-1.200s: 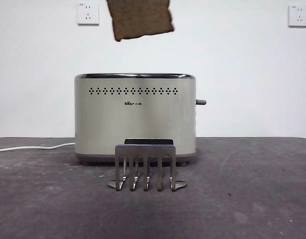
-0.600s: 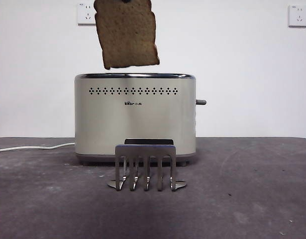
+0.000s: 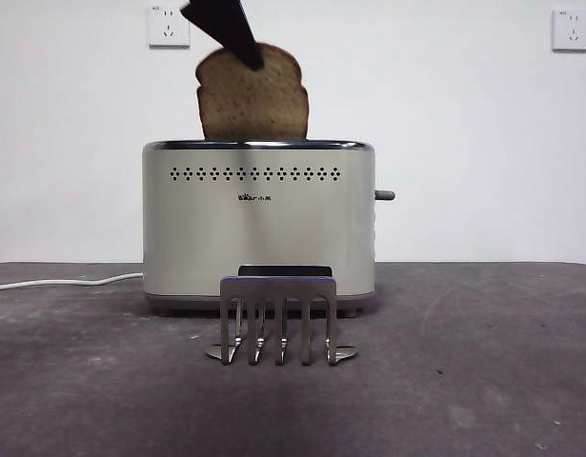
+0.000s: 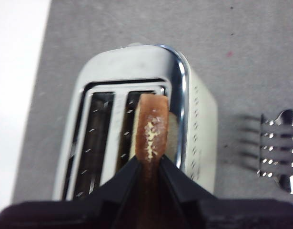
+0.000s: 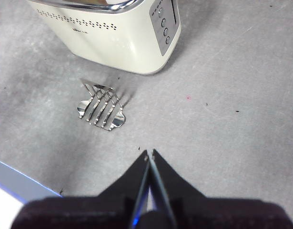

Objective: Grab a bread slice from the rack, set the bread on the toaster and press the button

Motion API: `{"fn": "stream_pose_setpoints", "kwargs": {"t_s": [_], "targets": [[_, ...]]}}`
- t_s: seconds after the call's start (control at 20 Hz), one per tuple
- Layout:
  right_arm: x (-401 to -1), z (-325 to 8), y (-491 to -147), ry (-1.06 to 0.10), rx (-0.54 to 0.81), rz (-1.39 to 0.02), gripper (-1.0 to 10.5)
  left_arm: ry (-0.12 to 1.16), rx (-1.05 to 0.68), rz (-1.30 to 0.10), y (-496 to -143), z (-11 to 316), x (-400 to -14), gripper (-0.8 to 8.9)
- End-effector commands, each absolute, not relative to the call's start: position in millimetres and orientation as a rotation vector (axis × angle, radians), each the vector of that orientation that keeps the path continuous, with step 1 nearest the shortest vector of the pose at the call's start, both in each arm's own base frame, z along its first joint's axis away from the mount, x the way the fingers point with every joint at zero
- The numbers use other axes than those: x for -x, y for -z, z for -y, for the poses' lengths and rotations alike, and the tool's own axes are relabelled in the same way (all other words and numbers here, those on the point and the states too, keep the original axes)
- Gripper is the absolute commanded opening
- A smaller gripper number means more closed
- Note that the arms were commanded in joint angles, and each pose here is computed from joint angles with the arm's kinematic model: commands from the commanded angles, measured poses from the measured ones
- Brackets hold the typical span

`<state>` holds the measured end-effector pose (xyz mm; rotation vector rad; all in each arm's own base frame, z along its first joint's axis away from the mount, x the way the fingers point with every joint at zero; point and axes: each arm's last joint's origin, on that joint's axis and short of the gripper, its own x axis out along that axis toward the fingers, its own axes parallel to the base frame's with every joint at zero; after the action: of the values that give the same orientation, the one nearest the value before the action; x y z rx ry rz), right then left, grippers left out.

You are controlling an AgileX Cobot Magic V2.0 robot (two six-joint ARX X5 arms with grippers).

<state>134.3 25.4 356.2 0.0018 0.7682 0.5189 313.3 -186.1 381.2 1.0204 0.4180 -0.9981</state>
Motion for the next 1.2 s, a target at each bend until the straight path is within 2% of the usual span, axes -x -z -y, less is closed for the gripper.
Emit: {"fn": "stream_pose_setpoints", "kwargs": {"t_s": [0.05, 0.25, 0.4, 0.45, 0.75, 0.9, 1.1, 1.2], "targets": [[-134.7, -25.8, -357.2, -0.526, 0.007, -0.76, -0.1, 1.0, -1.034, -0.461, -365.3, 189.3, -325.8, -0.09], [-137.2, -26.1, -356.4, -0.526, 0.008, -0.763, -0.1, 0.968, -1.0, -0.456, -358.6, 190.7, -337.8, 0.21], [-145.8, -27.0, -357.2, -0.527, 0.012, -0.734, -0.1, 0.928, -0.935, -0.44, -361.9, 192.3, -340.6, 2.76], [-149.5, -27.4, -357.2, -0.526, 0.012, -0.726, -0.1, 0.922, -0.921, -0.443, -362.1, 192.3, -340.8, 3.09], [-179.9, -30.7, -353.4, -0.518, -0.003, -0.689, -0.1, 0.9, -0.868, -0.457, -363.2, 192.5, -341.2, 3.17], [-204.7, -33.5, -351.7, -0.504, -0.047, -0.634, -0.1, 0.837, -0.788, -0.486, -370.9, 189.1, -336.4, 3.17], [-245.5, -41.9, -342.9, -0.632, -0.172, -0.568, -0.1, 0.747, -0.633, -0.5, -396.2, 177.7, -317.3, 3.17], [-268.3, -45.4, -334.6, -0.66, -0.239, -0.547, -0.1, 0.715, -0.528, -0.519, -411.0, 169.1, -301.7, 3.16]]}}
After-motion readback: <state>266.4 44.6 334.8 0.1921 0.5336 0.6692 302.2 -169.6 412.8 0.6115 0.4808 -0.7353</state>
